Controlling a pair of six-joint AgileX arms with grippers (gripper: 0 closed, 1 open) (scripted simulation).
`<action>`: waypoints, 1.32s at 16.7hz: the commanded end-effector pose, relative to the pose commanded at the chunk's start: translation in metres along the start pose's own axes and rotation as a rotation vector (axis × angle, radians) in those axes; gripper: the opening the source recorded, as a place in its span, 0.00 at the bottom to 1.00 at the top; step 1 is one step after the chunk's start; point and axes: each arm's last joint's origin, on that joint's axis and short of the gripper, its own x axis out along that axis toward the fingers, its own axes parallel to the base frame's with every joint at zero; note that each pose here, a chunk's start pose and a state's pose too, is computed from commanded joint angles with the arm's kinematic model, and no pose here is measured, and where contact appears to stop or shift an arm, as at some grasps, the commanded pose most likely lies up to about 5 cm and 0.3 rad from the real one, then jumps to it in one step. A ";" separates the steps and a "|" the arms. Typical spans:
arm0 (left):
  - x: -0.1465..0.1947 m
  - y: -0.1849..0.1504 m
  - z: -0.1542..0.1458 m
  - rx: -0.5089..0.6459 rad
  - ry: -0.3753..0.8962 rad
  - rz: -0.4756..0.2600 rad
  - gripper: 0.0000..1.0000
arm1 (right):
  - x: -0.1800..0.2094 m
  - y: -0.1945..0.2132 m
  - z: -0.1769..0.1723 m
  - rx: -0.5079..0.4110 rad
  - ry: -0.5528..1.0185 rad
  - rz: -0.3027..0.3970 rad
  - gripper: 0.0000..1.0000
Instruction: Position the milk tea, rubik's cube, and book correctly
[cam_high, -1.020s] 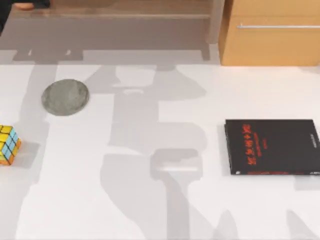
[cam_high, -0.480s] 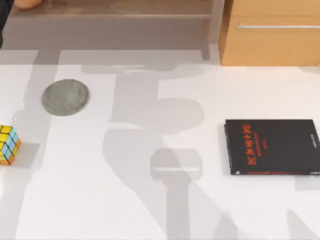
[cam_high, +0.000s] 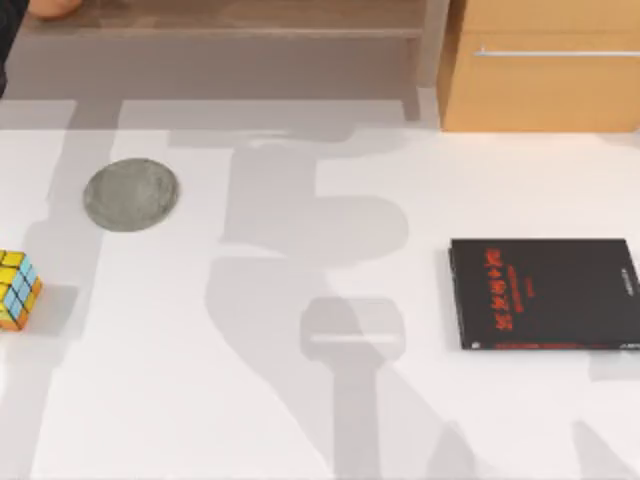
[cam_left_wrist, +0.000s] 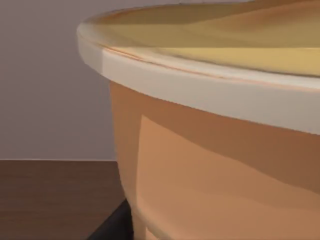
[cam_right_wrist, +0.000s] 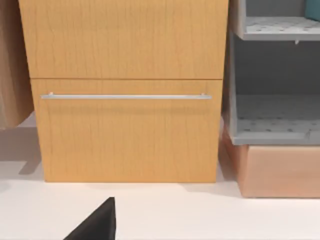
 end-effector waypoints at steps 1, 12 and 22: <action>0.000 0.000 0.000 0.000 0.000 0.000 0.47 | 0.000 0.000 0.000 0.000 0.000 0.000 1.00; 0.000 0.000 0.000 0.000 0.000 0.000 0.00 | 0.000 0.000 0.000 0.000 0.000 0.000 1.00; -0.037 0.001 0.007 0.001 0.005 0.005 0.00 | 0.000 0.000 0.000 0.000 0.000 0.000 1.00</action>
